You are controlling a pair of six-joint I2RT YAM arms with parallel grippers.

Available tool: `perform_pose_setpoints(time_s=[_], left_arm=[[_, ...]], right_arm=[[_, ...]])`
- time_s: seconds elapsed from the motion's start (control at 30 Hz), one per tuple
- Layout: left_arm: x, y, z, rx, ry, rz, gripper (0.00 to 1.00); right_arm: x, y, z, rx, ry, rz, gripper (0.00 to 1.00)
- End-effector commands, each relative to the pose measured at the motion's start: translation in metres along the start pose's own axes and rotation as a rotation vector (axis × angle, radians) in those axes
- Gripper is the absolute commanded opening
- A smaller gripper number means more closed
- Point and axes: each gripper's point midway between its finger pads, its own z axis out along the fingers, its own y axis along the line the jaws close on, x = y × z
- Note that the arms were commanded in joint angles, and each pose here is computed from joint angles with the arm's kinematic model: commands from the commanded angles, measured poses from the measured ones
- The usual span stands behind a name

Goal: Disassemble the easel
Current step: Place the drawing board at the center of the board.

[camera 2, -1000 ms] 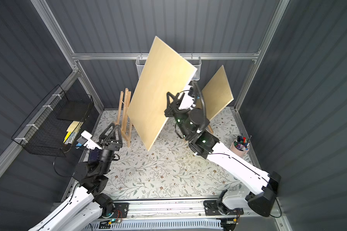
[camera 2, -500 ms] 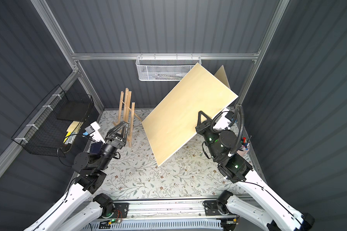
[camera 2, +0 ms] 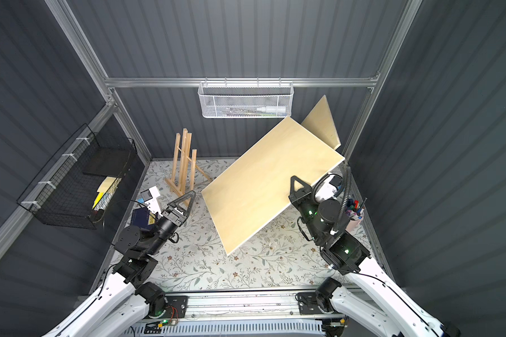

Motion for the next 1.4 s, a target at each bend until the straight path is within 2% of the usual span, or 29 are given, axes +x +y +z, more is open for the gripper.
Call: perform_pose_setpoints(time_s=[0.0,0.17,0.3,0.47,0.63,0.83,0.97,1.13,1.3,1.37], left_arm=[[0.016,0.025,-0.005,-0.078,0.045,-0.114,0.99],[0.025,0.034,-0.013,-0.054,0.044,-0.21,0.99],[0.024,0.051,-0.017,-0.152,0.023,-0.209,0.99],[0.026,0.062,-0.025,-0.198,0.015,-0.232,0.96],[0.025,0.077,-0.026,-0.278,0.003,-0.196,0.96],[0.042,0.083,-0.011,-0.242,0.076,-0.2,0.94],[0.052,0.063,-0.006,-0.08,0.123,-0.229,0.89],[0.046,0.041,-0.001,0.019,0.121,-0.204,0.84],[0.04,0.024,-0.002,0.088,0.112,-0.184,0.7],[0.049,0.022,0.0,0.096,0.17,-0.159,0.65]], right_arm=[[-0.043,0.071,-0.018,-0.308,-0.106,0.257,0.0],[-0.038,0.067,-0.012,-0.32,-0.094,0.289,0.0],[-0.034,0.063,-0.006,-0.322,-0.083,0.301,0.0],[-0.032,0.064,-0.001,-0.335,-0.074,0.306,0.0],[-0.03,0.064,0.002,-0.346,-0.069,0.313,0.0],[-0.027,0.062,0.005,-0.366,-0.054,0.344,0.0],[-0.022,0.059,0.007,-0.369,-0.035,0.355,0.0],[-0.015,0.055,0.009,-0.364,-0.015,0.354,0.0],[-0.01,0.044,0.013,-0.343,-0.008,0.353,0.0],[-0.007,0.042,0.015,-0.344,-0.002,0.358,0.0]])
